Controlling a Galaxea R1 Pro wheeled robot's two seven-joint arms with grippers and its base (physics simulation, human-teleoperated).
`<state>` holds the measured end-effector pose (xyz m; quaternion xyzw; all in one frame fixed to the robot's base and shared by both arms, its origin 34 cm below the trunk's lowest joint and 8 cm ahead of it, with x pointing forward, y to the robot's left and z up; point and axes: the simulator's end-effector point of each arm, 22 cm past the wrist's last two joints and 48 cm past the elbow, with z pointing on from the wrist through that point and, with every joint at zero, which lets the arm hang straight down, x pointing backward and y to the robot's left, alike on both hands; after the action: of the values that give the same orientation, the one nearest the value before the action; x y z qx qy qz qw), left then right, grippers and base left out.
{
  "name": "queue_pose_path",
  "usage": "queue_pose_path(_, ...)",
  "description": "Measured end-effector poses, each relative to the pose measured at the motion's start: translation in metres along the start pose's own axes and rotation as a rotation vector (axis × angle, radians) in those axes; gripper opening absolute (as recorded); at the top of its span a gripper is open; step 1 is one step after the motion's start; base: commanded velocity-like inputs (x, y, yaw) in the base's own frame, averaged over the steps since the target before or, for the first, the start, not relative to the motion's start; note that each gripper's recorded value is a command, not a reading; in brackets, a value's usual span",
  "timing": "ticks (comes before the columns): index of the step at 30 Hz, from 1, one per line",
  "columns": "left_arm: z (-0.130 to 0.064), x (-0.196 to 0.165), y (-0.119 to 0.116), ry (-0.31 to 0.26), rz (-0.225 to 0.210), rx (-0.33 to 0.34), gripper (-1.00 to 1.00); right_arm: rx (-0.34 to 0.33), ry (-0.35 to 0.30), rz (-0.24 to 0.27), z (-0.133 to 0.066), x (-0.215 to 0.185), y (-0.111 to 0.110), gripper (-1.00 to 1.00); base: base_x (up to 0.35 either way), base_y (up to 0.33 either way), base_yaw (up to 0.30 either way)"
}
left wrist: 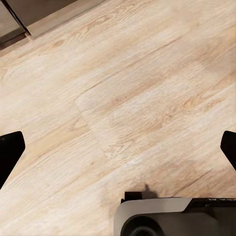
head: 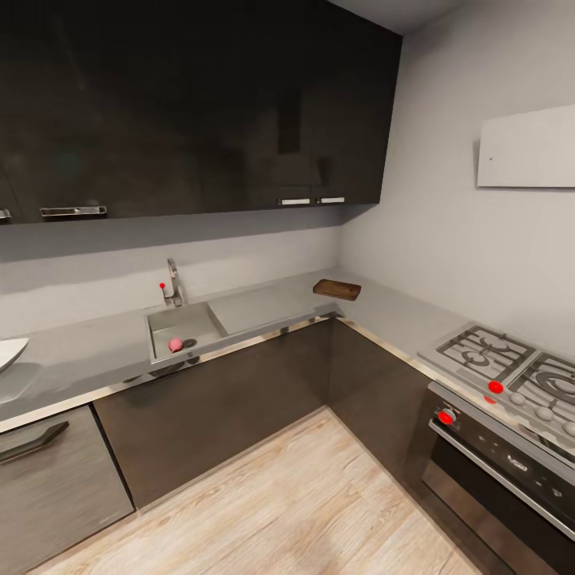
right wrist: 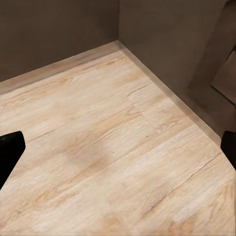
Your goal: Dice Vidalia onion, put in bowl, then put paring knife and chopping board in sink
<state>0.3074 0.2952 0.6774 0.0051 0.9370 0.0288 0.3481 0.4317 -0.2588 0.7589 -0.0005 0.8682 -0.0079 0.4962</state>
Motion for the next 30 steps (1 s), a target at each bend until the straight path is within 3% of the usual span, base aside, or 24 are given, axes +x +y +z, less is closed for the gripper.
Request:
queue_pose_path(19, 0.000, 0.000, 0.000, 0.001, -0.001, -0.001, 1.00, 0.006, 0.040, -0.003, 0.019, -0.033, -0.003, 1.00, 0.000, 0.000, 0.000)
queue_pose_path(30, 0.000, 0.000, 0.001, 0.002, -0.001, -0.001, 1.00, -0.002, -0.109, -0.002, 0.030, -0.112, 0.002, 1.00, 0.000, 0.000, 0.000)
